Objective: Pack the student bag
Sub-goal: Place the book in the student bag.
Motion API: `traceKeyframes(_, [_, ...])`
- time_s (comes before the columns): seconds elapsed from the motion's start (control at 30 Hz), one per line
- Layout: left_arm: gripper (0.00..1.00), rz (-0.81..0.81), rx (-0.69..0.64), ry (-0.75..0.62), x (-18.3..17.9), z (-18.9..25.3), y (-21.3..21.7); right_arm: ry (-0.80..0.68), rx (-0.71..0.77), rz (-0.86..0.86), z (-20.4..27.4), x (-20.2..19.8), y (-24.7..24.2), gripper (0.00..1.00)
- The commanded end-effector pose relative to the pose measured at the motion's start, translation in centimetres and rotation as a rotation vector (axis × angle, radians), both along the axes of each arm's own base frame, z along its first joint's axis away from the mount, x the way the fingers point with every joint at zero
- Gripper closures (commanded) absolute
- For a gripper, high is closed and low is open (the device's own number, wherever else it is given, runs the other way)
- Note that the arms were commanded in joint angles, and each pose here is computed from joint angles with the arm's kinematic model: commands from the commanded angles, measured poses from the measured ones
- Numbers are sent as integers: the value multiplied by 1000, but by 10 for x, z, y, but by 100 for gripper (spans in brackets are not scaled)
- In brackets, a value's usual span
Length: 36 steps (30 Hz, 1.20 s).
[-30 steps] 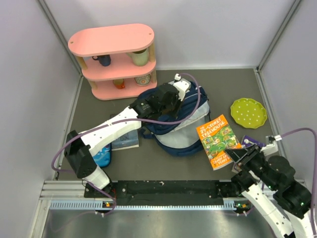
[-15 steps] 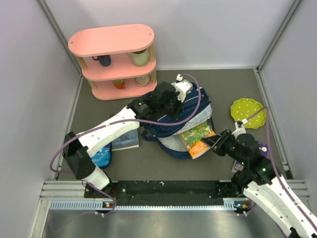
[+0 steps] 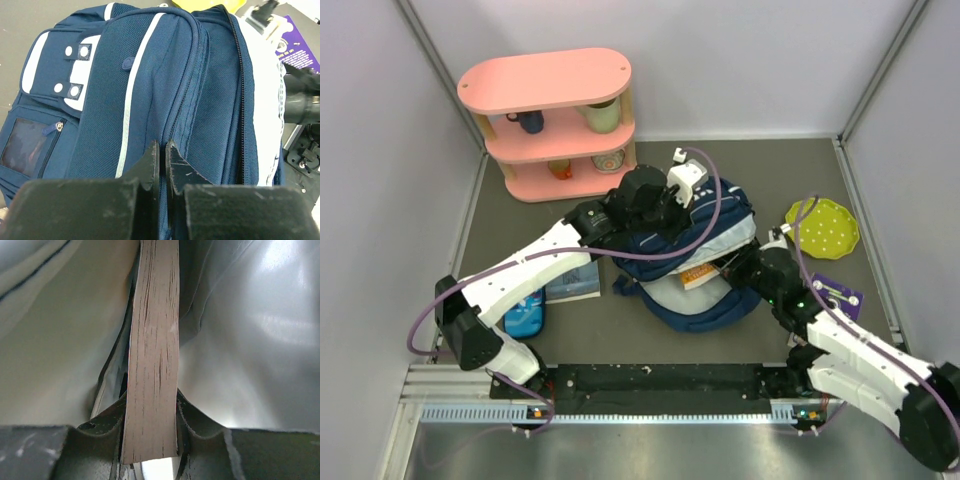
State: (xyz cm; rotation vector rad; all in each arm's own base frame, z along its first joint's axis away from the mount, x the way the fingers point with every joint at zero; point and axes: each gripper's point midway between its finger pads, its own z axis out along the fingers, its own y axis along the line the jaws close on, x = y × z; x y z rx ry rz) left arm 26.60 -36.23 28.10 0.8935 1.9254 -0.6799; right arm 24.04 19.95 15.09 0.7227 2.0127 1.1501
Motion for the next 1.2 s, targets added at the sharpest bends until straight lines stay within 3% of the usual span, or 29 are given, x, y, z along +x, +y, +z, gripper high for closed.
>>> traceKeyframes(0.0, [100, -32, -241, -190, -2, 94, -8, -240, 225, -101, 76, 43, 12, 100])
traceKeyframes(0.37, [100, -79, -257, -208, -3, 90, -16, -124, 228, -158, 35, 98, 44, 100])
traceKeyframes(0.57, [100, -119, -275, -208, -3, 88, -21, -107, 225, -91, 25, 109, 69, 96])
traceKeyframes(0.77, [100, -95, -280, -201, 3, 83, -18, -10, 137, -70, -21, 103, 69, 75])
traceKeyframes(1.0, [100, -38, -233, -177, 13, 60, -9, 73, -5, -20, -42, 70, 52, 34])
traceKeyframes(1.17, [100, -25, -229, -158, 14, 48, -7, 76, -42, -7, -38, 53, 39, 33])
